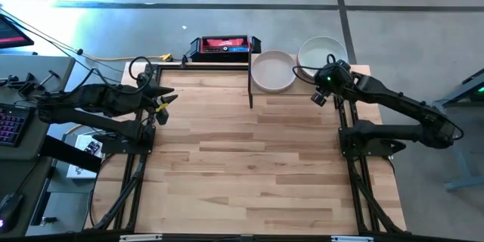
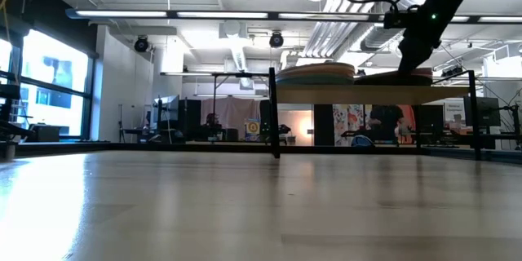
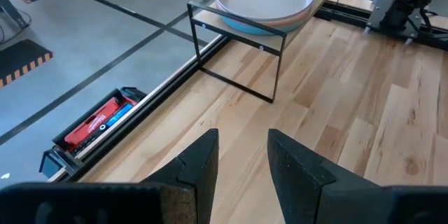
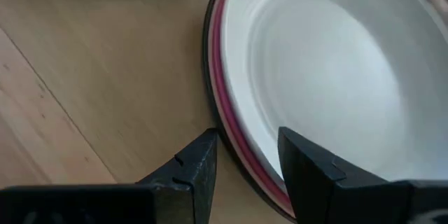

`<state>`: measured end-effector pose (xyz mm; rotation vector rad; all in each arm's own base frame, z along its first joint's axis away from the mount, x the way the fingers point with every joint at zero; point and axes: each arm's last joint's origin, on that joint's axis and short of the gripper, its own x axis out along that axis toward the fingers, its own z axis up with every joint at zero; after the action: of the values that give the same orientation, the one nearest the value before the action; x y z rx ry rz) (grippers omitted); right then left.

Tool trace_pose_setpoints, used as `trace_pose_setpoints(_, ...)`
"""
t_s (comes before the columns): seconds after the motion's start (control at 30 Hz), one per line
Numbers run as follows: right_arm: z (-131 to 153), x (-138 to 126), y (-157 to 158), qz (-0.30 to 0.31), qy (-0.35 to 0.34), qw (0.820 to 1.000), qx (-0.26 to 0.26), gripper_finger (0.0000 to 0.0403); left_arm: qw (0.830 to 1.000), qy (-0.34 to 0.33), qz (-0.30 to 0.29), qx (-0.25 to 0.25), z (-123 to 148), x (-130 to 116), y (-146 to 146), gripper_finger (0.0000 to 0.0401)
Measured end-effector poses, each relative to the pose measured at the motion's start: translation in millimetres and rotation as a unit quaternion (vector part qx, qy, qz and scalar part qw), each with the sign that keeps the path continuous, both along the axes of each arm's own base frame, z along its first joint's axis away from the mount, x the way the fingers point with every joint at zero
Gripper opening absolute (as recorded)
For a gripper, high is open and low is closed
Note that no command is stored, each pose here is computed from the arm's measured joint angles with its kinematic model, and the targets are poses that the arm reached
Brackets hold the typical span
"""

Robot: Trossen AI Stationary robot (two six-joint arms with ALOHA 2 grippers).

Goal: Place and stack plates onto a shelf
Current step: Adjust the right stacked plates, then return to Home Position

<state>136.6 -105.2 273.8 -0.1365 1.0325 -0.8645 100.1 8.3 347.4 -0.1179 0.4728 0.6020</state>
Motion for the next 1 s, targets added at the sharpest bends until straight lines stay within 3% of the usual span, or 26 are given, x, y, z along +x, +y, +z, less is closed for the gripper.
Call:
trace_pose_setpoints(0.53, 1.7, -7.5, 10.7, -0.028, -0.012, 0.995, 0.099, 0.0134, 1.0, 0.001, 0.0, 0.001, 0.0, 0.0, 0.0, 0.0111)
trace_pose_setpoints(0.77, 31.2, -7.0, 13.2, -0.029, -0.045, 0.995, 0.087, 0.0134, 1.0, 0.001, 0.006, 0.006, 0.1, -0.2, 0.4, 0.0111)
trace_pose_setpoints(1.0, 35.0, -7.3, 12.7, -0.032, -0.049, 0.995, 0.081, 0.0134, 1.0, 0.001, 0.008, 0.006, 0.1, -0.1, 0.5, 0.0111)
